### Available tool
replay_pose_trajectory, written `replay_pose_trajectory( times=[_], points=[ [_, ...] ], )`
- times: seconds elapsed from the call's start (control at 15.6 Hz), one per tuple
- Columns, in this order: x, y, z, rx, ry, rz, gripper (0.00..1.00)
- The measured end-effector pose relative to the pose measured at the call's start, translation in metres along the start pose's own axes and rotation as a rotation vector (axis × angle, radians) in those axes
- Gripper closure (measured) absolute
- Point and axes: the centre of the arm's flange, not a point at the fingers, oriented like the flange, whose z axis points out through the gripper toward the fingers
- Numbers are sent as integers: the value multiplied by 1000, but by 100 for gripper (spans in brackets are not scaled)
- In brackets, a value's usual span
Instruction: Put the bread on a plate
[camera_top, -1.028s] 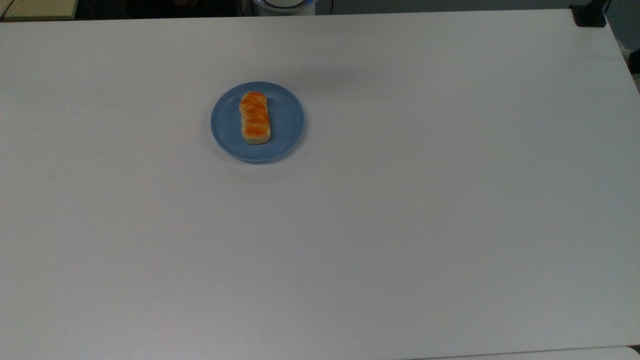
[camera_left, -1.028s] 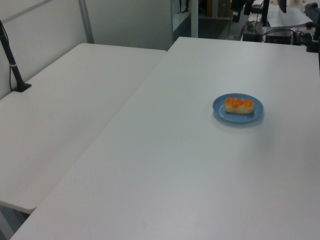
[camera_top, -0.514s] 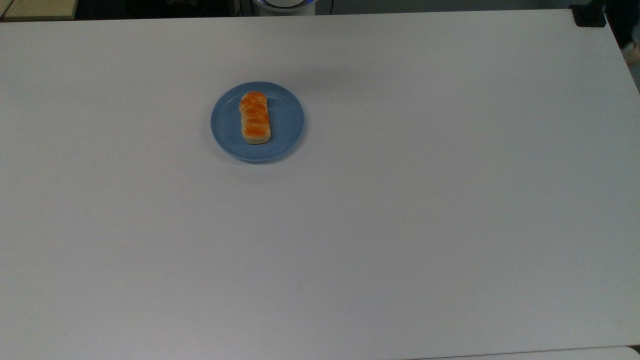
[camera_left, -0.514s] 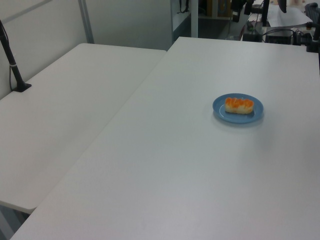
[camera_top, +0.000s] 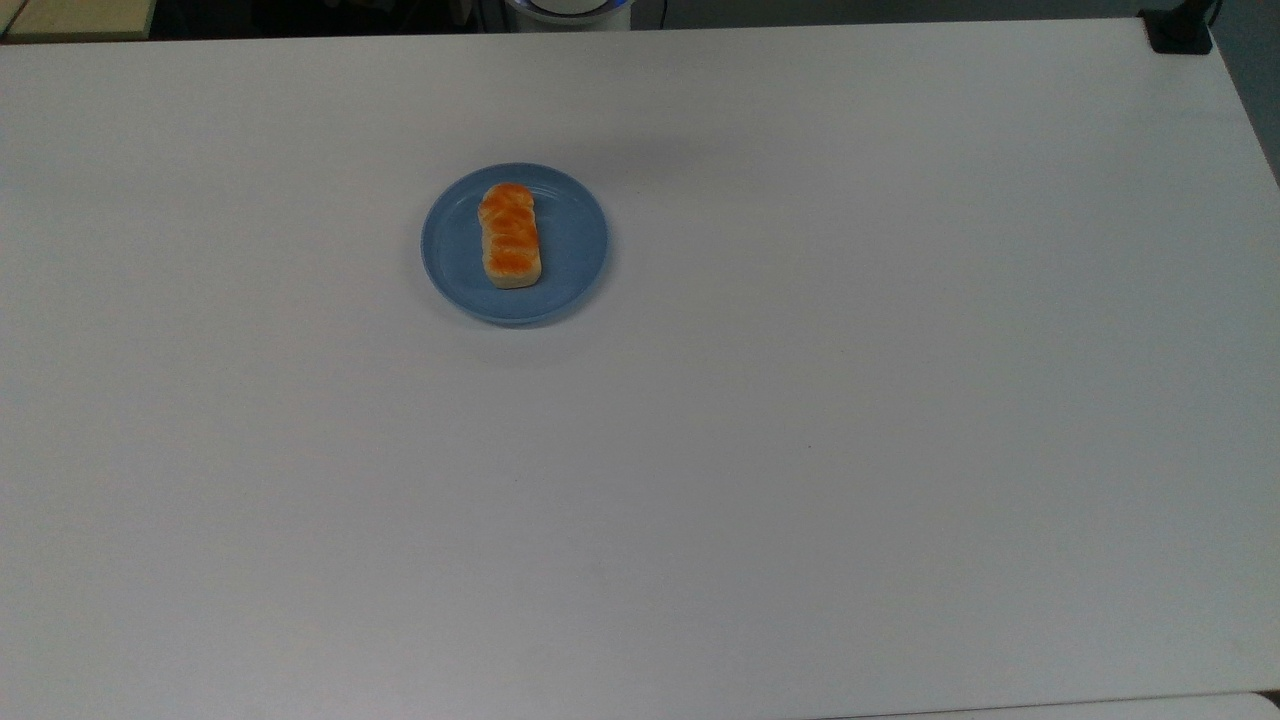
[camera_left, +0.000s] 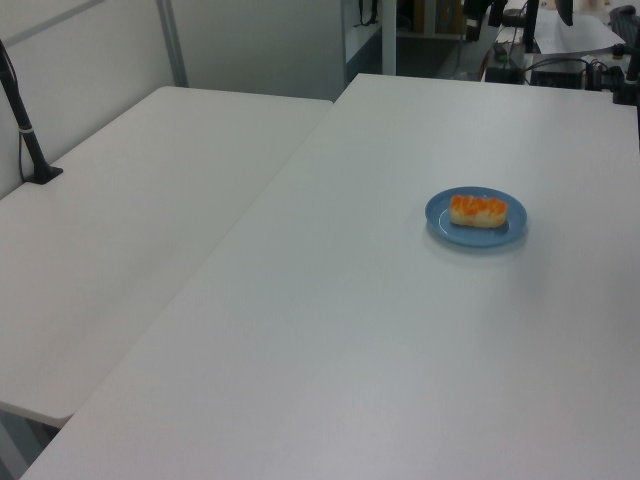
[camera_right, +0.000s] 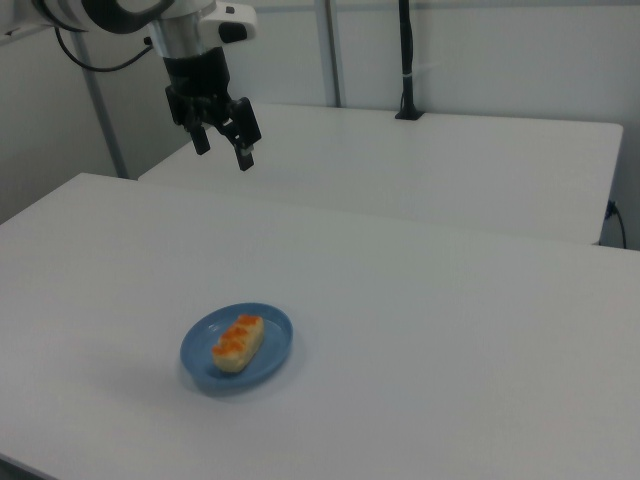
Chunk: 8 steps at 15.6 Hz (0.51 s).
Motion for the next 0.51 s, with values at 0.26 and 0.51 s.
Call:
replay_pose_trajectory(
  times=[0.26,0.51],
  points=[
    [1,8,-1,12,3,-33,0],
    [1,3,1,13,-2,-42,0]
  ],
)
